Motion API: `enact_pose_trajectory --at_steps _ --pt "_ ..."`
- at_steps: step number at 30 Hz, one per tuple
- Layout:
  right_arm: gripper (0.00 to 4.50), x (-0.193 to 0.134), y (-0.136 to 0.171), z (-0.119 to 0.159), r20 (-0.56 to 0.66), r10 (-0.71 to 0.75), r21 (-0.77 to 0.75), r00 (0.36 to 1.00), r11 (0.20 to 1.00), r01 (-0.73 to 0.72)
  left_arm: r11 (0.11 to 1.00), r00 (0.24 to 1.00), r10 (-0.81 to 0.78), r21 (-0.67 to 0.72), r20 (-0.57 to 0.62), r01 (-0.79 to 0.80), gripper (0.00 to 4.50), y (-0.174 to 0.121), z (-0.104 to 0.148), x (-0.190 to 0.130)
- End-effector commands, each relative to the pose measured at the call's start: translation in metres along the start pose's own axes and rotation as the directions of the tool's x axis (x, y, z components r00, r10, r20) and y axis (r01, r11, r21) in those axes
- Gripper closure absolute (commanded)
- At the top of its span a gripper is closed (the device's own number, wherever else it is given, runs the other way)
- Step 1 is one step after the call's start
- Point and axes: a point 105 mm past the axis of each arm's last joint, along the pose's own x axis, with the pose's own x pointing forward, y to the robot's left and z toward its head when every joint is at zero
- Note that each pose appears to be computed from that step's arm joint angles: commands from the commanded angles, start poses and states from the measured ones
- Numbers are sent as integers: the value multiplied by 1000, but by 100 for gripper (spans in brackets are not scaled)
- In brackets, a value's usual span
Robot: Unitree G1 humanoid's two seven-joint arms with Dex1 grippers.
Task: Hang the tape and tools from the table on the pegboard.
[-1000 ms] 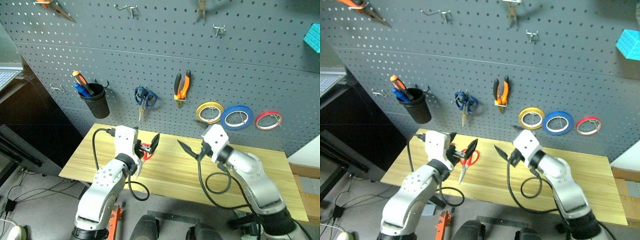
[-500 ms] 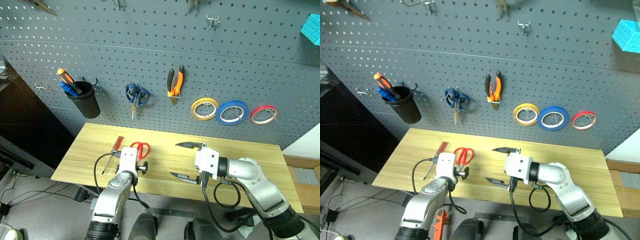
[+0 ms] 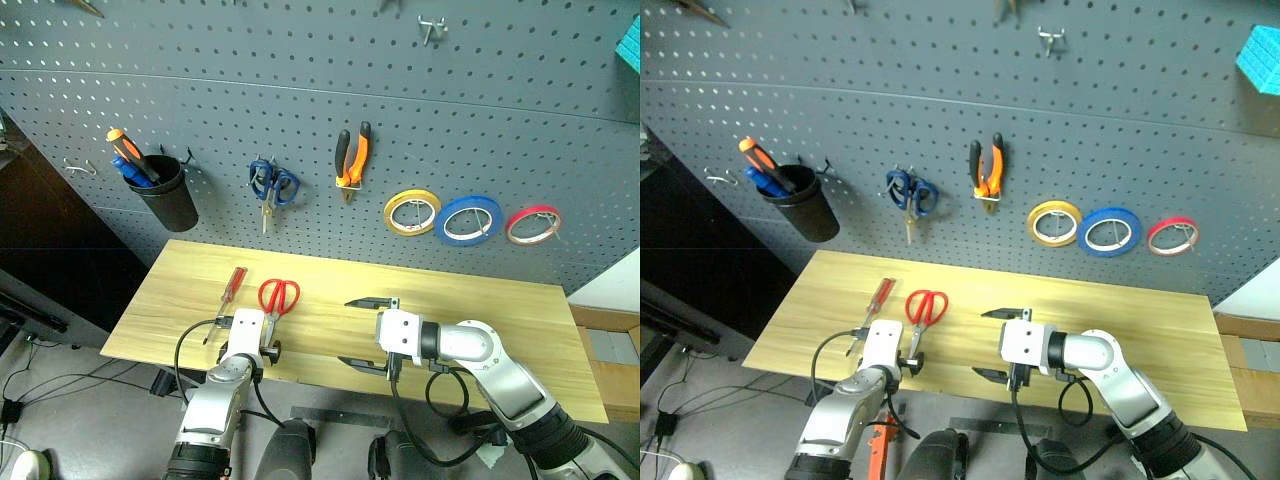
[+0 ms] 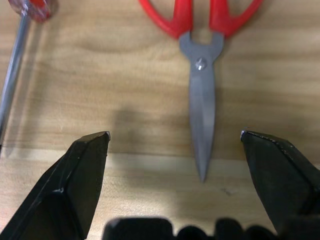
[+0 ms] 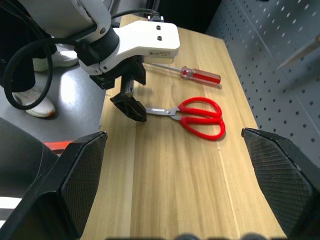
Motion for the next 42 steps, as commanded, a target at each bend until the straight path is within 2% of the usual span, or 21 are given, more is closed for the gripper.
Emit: enact_pose_trajectory --at_steps 1,6,18,22,27,32,38,40,42 --pt "2 3 0 4 -8 17 15 1000 1000 -17 1000 1000 -8 2 17 8 0 0 9 6" --pt "2 6 -4 -1 -49 33 93 998 995 -28 999 999 -34 26 10 34 0 -1 16 14" --pt "2 8 -10 -4 -68 9 130 998 991 0 996 998 -62 68 -34 64 0 2 15 23" --pt "0 8 -11 -1 -60 5 112 998 994 2 996 998 -55 73 -32 57 84 4 18 25" --pt "0 8 -10 -1 -60 11 105 998 994 -5 996 998 -51 66 -32 53 261 4 17 25" --pt "0 8 -11 -2 -61 13 100 998 995 -7 998 998 -43 48 -37 45 419 5 13 22" --pt "0 6 -14 0 -48 -1 95 999 996 6 998 997 -64 22 31 63 426 0 21 16" --pt "0 1 -15 4 -19 -20 105 1000 994 22 994 989 -102 -39 108 107 426 -8 30 9" --pt "0 -4 -16 8 12 -42 120 999 992 40 992 978 -120 -25 170 126 426 -12 36 2"
